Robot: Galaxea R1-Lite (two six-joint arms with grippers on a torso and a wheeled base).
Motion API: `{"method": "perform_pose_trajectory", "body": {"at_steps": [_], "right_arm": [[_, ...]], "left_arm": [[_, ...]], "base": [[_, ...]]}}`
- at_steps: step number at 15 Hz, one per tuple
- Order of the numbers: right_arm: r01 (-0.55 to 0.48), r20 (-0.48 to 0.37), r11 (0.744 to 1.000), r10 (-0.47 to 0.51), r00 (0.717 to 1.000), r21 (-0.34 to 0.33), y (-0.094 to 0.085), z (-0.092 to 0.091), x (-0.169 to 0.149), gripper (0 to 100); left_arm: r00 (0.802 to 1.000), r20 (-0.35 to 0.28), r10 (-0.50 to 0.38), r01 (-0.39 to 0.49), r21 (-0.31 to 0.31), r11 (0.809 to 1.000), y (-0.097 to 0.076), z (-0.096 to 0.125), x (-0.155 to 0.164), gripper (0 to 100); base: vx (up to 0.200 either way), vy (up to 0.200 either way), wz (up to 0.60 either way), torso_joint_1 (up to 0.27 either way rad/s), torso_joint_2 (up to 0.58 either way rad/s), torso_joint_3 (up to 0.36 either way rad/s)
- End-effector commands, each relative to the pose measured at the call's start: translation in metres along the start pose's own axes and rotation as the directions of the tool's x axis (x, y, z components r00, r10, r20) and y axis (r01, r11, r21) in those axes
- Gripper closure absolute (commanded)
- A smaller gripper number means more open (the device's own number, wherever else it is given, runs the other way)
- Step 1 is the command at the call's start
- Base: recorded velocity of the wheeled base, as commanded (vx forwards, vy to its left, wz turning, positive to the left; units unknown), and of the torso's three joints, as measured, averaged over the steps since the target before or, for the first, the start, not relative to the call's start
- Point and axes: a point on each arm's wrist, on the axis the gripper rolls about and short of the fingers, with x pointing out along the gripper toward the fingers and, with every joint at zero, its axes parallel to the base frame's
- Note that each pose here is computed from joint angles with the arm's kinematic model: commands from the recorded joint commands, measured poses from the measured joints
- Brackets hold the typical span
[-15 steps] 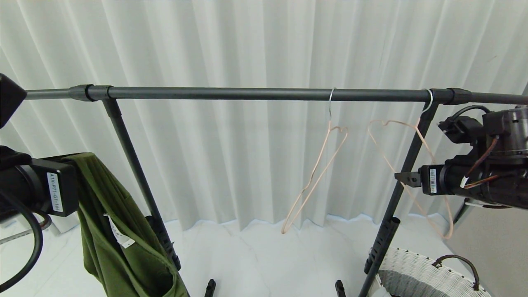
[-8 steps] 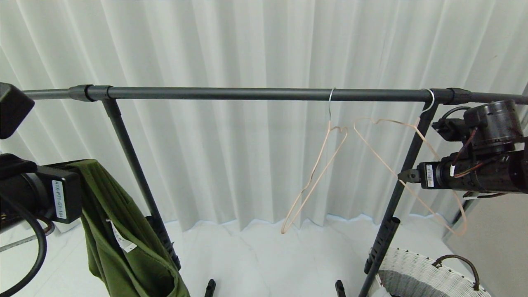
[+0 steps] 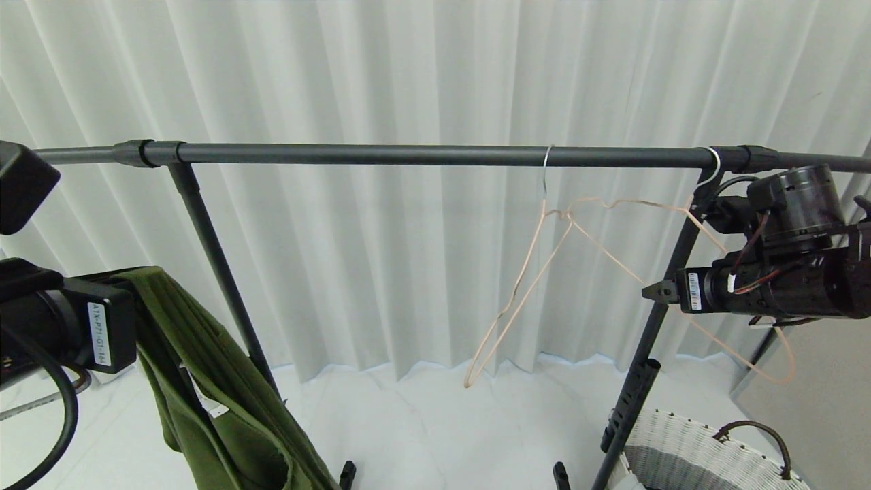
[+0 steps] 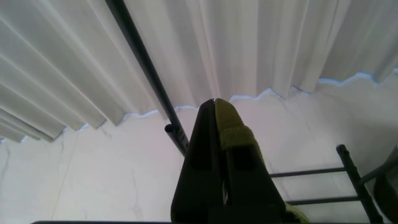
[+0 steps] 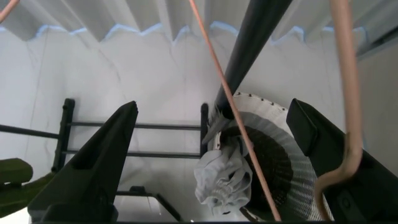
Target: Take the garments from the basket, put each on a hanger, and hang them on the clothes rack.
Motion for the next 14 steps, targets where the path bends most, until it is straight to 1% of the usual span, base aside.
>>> {"method": "perform_pose_trajectory", "body": {"at_steps": [1,9,10,14], "right_arm": [[-0.006,0.002,1.0,0.006,1.0,-0.004,0.0016,0.0,-0.0038,0],[-0.007,0.009,1.0,0.007,1.0,-0.004,0.0012,0.0002,-0.0082,0],[-0.003,0.008,1.0,0.003,1.0,-0.002,0.0004,0.0002,-0.0075,100],[0.012,0.007,1.0,-0.012,1.0,0.007,-0.0047,0.0009,-0.0073,100]], "left_arm": [[1.0,-0.001,0.0,0.0,0.0,1.0,-0.0001,0.0,0.0002,100],[1.0,0.005,0.0,0.0,-0.001,1.0,0.0003,0.0005,-0.0012,100],[1.0,0.005,0.0,0.0,0.0,1.0,0.0003,0.0005,-0.0012,100],[1.0,0.008,0.0,0.0,-0.001,1.0,0.0005,0.0014,-0.0015,100]], "base": [[0.0,0.0,0.0,0.0,0.0,0.0],[0.0,0.0,0.0,0.0,0.0,0.0],[0.0,0.0,0.0,0.0,0.0,0.0],[0.0,0.0,0.0,0.0,0.0,0.0]]}}
